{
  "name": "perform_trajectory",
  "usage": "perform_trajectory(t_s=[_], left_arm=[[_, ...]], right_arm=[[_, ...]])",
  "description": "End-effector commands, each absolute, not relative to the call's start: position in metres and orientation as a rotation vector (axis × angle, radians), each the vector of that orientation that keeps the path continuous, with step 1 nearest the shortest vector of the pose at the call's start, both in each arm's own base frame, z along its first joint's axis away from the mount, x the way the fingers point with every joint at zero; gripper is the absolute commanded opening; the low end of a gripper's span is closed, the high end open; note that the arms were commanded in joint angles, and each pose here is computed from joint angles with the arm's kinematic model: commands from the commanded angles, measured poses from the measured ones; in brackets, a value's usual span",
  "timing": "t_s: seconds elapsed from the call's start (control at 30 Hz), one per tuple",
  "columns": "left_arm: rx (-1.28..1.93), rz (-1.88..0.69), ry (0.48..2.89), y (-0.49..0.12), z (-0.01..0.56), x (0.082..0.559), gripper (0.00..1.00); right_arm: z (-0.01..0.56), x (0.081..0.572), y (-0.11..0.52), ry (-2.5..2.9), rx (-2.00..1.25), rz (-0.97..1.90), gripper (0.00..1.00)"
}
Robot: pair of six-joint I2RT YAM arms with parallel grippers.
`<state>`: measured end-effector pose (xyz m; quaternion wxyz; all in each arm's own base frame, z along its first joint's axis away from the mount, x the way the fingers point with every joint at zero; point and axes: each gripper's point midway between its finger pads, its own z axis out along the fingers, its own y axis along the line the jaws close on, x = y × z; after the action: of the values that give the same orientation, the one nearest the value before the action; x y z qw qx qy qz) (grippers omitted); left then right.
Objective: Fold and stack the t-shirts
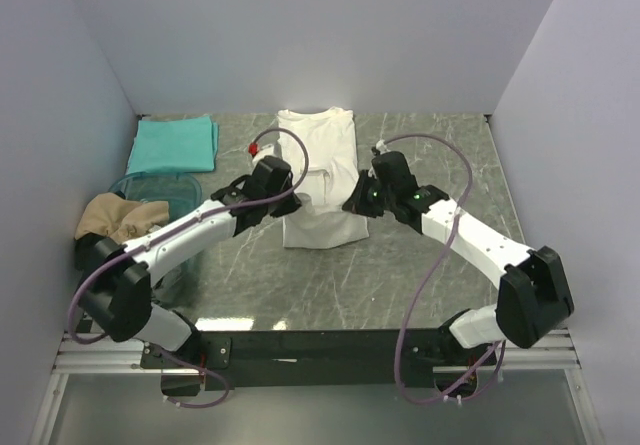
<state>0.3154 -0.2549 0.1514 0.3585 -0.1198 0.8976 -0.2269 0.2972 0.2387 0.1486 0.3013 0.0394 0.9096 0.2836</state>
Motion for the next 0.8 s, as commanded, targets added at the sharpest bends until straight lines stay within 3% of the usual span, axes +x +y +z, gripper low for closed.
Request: perform_trajectory(t_s=[0.0,0.77], left_arm=[[-0.251,-0.606,2.252,-0.261,0.173,0.349,0.01],[-0.259,-0.521,2.334,-0.244,0.138,0.457,0.01]], right_arm=[[0.178,0.335,0.237,2.309,0.121,0.744,0.0],[0.15,0.431,0.242,2.379,0.146,0.741,0.0]])
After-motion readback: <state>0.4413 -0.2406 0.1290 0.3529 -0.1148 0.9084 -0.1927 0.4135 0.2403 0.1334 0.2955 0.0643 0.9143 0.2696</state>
